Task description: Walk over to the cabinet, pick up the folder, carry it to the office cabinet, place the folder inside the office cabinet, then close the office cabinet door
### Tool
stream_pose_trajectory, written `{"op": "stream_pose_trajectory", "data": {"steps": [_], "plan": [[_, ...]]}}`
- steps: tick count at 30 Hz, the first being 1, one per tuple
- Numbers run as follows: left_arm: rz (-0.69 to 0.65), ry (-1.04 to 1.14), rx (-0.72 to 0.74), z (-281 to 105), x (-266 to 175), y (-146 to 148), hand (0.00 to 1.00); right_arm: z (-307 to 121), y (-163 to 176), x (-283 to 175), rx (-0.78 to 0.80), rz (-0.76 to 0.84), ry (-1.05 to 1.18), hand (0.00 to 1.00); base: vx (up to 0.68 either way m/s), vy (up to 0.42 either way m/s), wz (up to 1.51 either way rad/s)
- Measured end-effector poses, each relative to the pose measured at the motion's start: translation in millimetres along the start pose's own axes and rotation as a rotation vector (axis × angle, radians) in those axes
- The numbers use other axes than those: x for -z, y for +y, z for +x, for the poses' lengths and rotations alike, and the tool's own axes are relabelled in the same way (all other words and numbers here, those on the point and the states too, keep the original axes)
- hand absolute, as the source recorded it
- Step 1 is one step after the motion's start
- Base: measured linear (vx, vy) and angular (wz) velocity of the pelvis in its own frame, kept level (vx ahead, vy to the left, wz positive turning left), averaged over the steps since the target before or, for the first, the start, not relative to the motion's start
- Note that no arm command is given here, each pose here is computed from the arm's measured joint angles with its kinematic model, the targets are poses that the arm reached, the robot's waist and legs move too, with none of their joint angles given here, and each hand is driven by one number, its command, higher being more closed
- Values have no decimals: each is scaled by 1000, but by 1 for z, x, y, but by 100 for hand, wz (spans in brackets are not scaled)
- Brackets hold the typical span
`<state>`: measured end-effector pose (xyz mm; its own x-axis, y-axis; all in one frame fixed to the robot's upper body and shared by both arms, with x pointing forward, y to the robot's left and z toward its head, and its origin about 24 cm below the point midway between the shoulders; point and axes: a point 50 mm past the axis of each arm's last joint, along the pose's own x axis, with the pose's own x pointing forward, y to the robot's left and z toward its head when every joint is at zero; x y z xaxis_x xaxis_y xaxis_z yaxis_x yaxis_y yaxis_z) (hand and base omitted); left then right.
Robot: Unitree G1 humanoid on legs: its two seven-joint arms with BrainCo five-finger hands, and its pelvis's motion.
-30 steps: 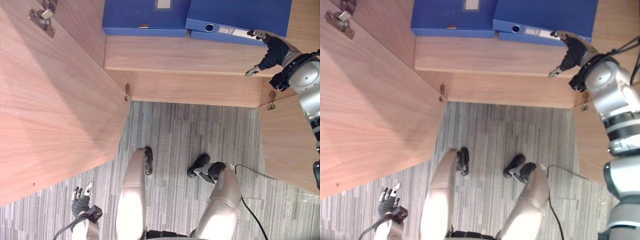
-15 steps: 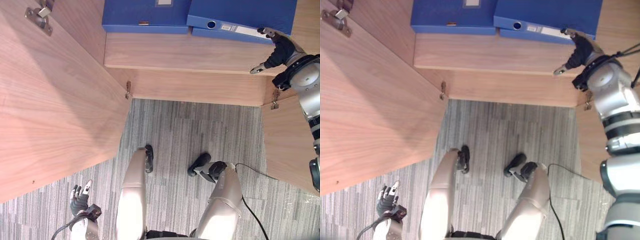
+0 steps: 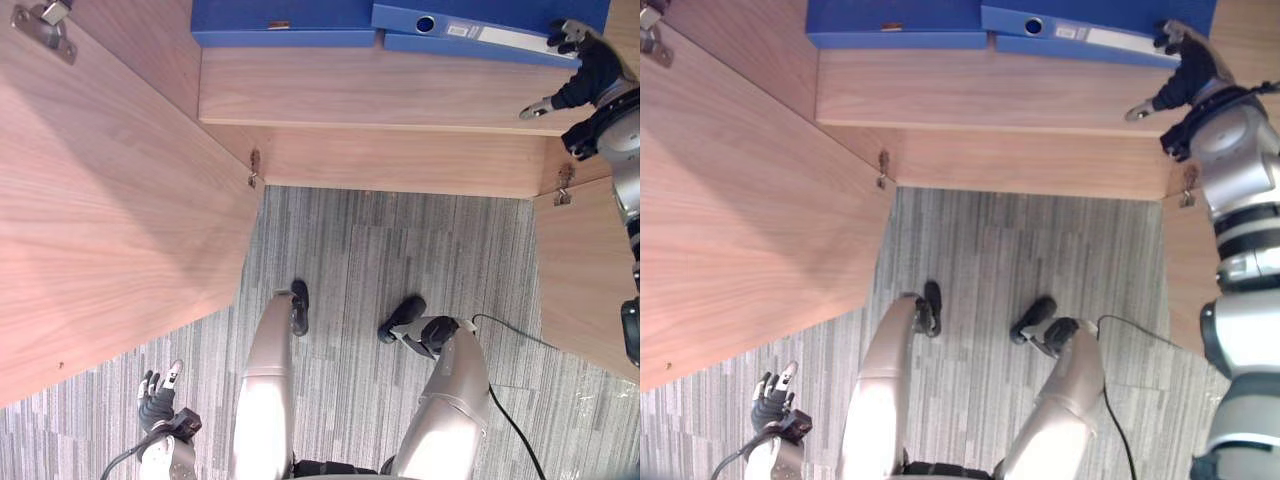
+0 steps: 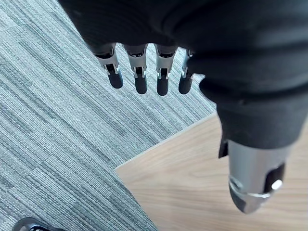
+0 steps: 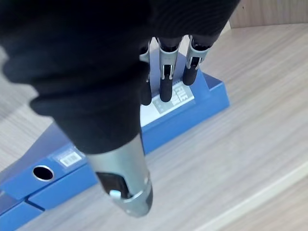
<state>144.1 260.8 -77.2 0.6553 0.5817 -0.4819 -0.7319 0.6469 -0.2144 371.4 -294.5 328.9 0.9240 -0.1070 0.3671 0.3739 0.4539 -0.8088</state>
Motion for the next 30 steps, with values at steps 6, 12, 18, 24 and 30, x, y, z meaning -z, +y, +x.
{"op": "stream_pose_trajectory", "data": {"steps": [6, 12, 18, 24, 30], "plan": [[-28, 18, -11, 0, 4, 2, 0, 5, -1, -6, 11, 26, 2, 0, 0, 0, 0], [-31, 24, -16, -1, 5, 2, 0, 8, -5, -12, 30, 49, -6, 0, 0, 0, 0], [-33, 18, -32, 0, 4, 2, 0, 11, -8, -20, 123, 139, -25, 0, 0, 0, 0], [-34, 11, -45, 1, 3, 0, 0, 12, -10, -30, 203, 222, -48, 0, 5, 3, -7], [-37, -18, -25, 3, -4, -7, 0, 10, -3, -42, 208, 287, -90, 0, 0, 38, -12]]}}
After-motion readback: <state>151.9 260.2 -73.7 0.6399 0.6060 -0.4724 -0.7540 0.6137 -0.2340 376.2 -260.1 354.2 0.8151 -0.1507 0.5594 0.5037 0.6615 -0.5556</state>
